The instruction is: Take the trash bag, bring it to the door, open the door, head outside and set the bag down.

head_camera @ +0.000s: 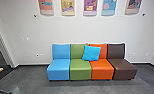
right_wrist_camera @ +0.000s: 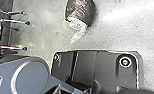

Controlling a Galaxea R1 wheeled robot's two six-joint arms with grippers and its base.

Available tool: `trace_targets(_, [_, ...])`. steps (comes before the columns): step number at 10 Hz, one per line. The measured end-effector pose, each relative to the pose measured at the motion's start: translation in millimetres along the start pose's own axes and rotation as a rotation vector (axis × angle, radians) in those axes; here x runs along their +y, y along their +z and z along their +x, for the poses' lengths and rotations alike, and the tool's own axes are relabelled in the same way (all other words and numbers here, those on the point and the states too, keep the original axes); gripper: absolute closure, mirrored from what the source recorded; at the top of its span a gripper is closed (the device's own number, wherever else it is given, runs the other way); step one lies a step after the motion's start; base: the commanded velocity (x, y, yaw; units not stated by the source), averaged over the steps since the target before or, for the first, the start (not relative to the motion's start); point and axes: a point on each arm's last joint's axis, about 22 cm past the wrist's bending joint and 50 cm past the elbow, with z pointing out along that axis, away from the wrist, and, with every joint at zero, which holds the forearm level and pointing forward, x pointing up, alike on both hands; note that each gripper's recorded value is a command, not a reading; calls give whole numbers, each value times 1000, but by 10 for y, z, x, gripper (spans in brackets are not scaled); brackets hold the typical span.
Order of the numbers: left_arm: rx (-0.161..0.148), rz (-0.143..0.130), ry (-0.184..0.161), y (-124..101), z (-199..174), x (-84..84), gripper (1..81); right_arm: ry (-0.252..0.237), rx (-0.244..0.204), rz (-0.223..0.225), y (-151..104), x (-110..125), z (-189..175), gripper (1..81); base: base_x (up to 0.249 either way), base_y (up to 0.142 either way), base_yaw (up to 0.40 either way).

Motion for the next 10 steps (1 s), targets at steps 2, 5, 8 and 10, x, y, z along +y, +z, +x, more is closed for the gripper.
trace_targets(2, [-36, 9, -12, 80, 98, -44, 10, 6, -6, -4, -136, 88, 136, 10, 0, 0, 0])
trace_targets(5, [-60, 18, -37, 291, 260, -117, 10, 27, -22, 10, -216, 135, 369, 10, 0, 0, 0])
trace_targets(8, [-103, 33, -60, 517, 222, -258, 10, 56, -57, 11, -36, 277, 423, 10, 0, 0, 0])
trace_targets(10, [-92, 27, -66, 608, 358, -249, 10, 43, -48, 11, 26, 341, 569, 10, 0, 0, 0])
